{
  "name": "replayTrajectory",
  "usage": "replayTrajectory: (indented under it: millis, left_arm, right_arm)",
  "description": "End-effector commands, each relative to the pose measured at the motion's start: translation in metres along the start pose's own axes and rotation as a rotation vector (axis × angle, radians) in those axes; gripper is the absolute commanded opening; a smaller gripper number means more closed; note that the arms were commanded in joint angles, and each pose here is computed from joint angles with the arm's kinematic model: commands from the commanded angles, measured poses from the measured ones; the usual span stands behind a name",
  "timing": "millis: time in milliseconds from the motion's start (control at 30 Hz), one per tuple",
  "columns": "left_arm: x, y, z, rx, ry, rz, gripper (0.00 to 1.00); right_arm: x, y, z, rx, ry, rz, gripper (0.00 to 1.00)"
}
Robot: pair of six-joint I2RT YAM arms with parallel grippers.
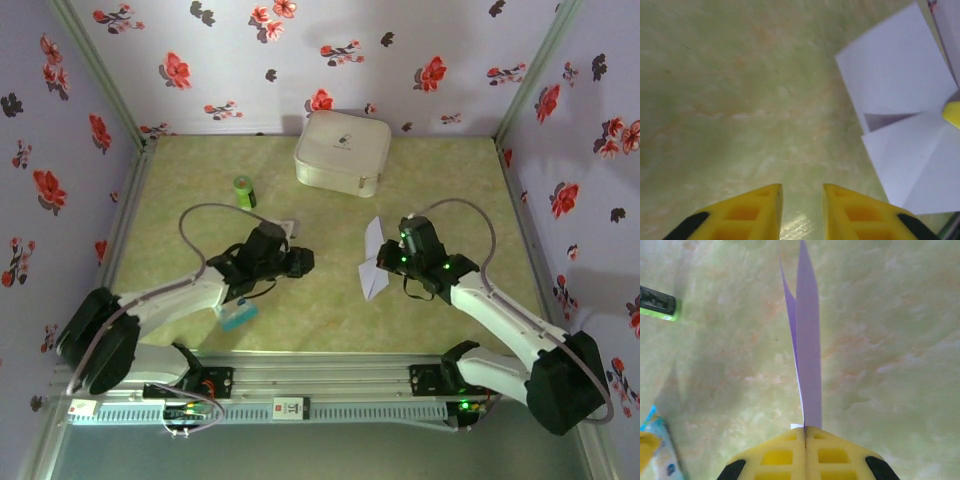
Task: Fold a paper plane with a square sheet of paper (pick it up from the middle)
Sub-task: Turn over the paper at the center of the table.
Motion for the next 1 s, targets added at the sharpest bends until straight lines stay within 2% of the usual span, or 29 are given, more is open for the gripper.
replayTrajectory:
  millis: [0, 33, 100, 267, 367, 467, 700, 833, 967]
  left_arm:
    - [-0.026, -0.031, 0.011, -0.059, -0.011, -0.218, 0.36]
    - [-0.032, -0.034, 0.014, -0.061, -0.014, -0.247, 0.41]
    - [-0.040, -0.037, 0.020, -0.054, -0.023, -0.269, 0.44]
    - [-0.049, -0.037, 0.033, -0.050, -0.066, -0.266, 0.46]
    - [-0.052, -0.037, 0.038, -0.044, -0.081, -0.265, 0.52]
    - [-0.053, -0.037, 0.046, -0.049, -0.098, -0.270, 0.54]
    - [-0.063, -0.044, 0.057, -0.073, -0.123, -0.296, 0.70]
    - [-0.073, -0.046, 0.061, -0.128, -0.085, -0.328, 0.99]
    - [-0.079, -0.045, 0.067, -0.132, -0.063, -0.348, 1.00]
  right_arm:
    - [-0.021, 0.014, -0.029, -0.147, 0.232, 0.091, 0.03]
    - [-0.025, 0.013, -0.031, -0.172, 0.269, 0.095, 0.03]
    - [-0.030, 0.009, -0.031, -0.215, 0.314, 0.094, 0.03]
    - [-0.033, -0.001, -0.027, -0.315, 0.431, 0.099, 0.02]
    - [-0.032, -0.003, -0.025, -0.391, 0.519, 0.147, 0.01]
    - [-0.028, -0.003, -0.023, -0.481, 0.609, 0.199, 0.00]
    - [-0.018, -0.005, -0.015, -0.640, 0.751, 0.242, 0.00]
    - [-0.001, 0.002, -0.004, -0.682, 0.749, 0.263, 0.00]
    - [0.022, 0.012, 0.009, -0.722, 0.742, 0.299, 0.00]
Point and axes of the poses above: each hand's point on the last joint's axis, 136 mm out from that joint toward the fingers, its own x axis out along the fingers, its own z axis along the line the jaws close on, y = z × x, the point moved 1 cm from there along -x, back along the fingers, and after that the axes turned 15 degrees about -x, right-handed, at the moved point
